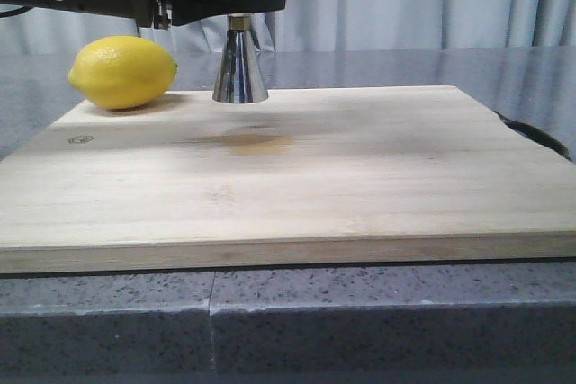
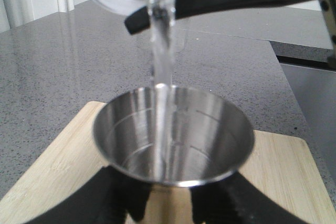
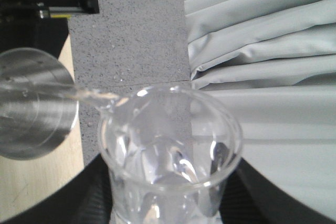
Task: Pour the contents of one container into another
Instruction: 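Tilt the beaker with the right gripper, pouring liquid into the jigger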
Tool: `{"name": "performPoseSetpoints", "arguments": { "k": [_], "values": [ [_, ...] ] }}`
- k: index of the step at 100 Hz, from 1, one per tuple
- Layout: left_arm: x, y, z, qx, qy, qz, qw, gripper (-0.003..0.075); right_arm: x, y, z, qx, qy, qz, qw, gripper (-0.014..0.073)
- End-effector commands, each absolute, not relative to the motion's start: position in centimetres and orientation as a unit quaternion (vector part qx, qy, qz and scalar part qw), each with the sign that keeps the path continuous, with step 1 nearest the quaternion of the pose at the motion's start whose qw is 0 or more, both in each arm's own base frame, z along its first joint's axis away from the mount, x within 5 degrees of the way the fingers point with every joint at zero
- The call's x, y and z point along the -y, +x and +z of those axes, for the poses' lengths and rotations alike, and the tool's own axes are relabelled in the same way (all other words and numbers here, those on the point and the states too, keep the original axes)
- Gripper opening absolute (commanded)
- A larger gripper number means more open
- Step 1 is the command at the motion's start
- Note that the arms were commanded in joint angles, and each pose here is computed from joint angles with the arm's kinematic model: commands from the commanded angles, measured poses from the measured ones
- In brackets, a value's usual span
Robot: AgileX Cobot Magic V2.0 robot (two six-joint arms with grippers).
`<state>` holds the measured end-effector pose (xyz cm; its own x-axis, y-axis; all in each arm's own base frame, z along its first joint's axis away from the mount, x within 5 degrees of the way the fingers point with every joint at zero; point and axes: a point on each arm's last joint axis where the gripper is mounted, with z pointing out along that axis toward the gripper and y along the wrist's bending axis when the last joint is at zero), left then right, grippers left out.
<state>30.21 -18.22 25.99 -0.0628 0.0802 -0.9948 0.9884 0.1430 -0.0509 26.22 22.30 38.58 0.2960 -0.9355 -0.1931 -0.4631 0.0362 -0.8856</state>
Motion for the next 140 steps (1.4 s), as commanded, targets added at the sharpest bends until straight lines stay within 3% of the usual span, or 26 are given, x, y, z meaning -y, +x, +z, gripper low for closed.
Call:
{"name": "performPoseSetpoints", "arguments": {
  "k": [1,78,140],
  "values": [
    [18.4,29.4,29.4,-0.512,0.455,-0.494,0.536,0.0259,-21.9,25.6,41.6,-0.500,-0.633,-0.267,0.527,0.0258],
    [18.4,29.4,29.4,-0.512,0.455,-0.494,0.536,0.0259,-22.1,25.0,41.1,-0.511,-0.646,-0.275,0.496,0.0258],
    [18.4,29.4,29.4,-0.512,0.455,-0.494,0.536,0.0259,-22.4,24.7,41.3,-0.470,-0.667,-0.314,0.485,0.0258]
  ]
}}
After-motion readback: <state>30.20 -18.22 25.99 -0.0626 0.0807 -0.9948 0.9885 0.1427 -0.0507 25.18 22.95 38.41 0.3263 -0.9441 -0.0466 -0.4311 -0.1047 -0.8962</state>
